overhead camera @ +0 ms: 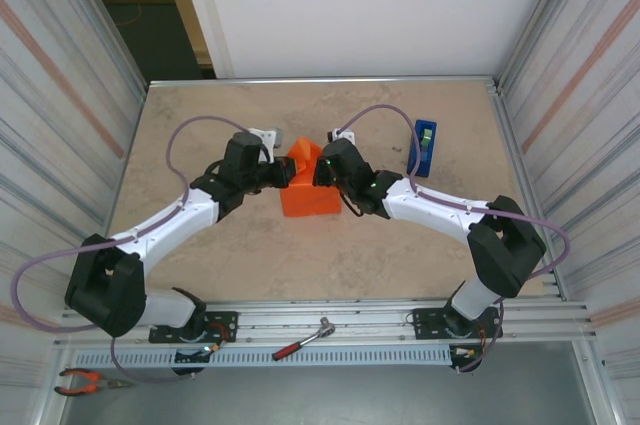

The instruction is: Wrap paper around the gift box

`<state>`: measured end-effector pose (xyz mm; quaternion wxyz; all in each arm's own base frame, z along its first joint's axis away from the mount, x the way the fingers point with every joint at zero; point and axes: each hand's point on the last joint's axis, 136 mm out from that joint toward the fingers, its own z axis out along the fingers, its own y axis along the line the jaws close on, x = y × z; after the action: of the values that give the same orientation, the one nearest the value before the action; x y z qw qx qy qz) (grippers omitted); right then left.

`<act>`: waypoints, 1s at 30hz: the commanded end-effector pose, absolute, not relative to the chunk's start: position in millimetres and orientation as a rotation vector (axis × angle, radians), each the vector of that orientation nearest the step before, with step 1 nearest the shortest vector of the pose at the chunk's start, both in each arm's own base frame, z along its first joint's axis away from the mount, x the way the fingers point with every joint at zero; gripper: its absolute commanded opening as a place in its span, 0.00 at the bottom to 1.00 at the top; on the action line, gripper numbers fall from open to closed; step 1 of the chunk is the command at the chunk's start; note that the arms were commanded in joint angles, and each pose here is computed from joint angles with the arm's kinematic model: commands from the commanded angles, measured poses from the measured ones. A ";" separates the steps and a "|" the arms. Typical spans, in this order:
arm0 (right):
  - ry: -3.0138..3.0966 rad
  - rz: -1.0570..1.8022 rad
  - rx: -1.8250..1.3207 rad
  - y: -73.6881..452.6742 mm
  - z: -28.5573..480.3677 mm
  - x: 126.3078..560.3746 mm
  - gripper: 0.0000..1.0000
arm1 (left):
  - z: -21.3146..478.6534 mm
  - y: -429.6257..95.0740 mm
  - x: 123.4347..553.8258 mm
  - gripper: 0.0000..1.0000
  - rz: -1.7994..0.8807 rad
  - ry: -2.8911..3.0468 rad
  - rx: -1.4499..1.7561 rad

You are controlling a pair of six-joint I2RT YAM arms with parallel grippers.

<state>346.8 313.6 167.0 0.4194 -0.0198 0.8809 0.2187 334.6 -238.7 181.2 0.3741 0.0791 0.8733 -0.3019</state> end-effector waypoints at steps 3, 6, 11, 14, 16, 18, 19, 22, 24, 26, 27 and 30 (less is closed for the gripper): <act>2.583 0.443 -0.133 294.0 66.3 288.9 0.00 | 172.4 -242.6 330.3 0.00 -0.690 2.276 0.256; 2.591 0.473 -0.135 296.1 68.0 287.1 0.00 | 169.8 -243.5 330.1 0.00 -0.680 2.298 0.241; 2.572 0.559 -0.107 300.2 85.4 289.7 0.00 | 164.0 -241.9 329.4 0.01 -0.657 2.355 0.156; 2.558 0.625 -0.079 301.9 98.7 293.5 0.00 | 160.4 -240.6 328.5 0.08 -0.667 2.391 0.070; 2.541 0.671 -0.063 302.9 109.5 296.8 0.00 | 161.4 -242.0 327.3 0.15 -0.684 2.393 0.029; 2.531 0.712 -0.051 304.5 117.2 299.2 0.00 | 162.9 -243.8 326.5 0.16 -0.689 2.391 0.011; 2.525 0.730 -0.048 305.6 121.3 300.1 0.00 | 164.0 -244.8 327.0 0.16 -0.691 2.388 0.004; 2.518 0.753 -0.039 305.9 126.3 301.6 0.00 | 168.3 -247.3 326.4 0.17 -0.690 2.380 0.003; 2.516 0.755 -0.037 305.2 127.2 302.3 0.00 | 171.3 -250.4 325.9 0.17 -0.701 2.374 0.007; 2.515 0.759 -0.028 304.3 127.8 303.5 0.00 | 174.4 -253.9 326.2 0.19 -0.703 2.368 0.019; 2.517 0.764 -0.021 304.2 127.1 303.8 0.00 | 174.6 -255.2 326.4 0.19 -0.698 2.368 0.025; 2.522 0.774 -0.006 302.3 125.9 305.1 0.00 | 174.9 -259.6 326.4 0.23 -0.678 2.366 0.053</act>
<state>337.6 312.0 172.3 0.3424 -0.0051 0.8873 0.3090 328.2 -254.1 179.7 0.3440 0.0157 0.8987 -0.2715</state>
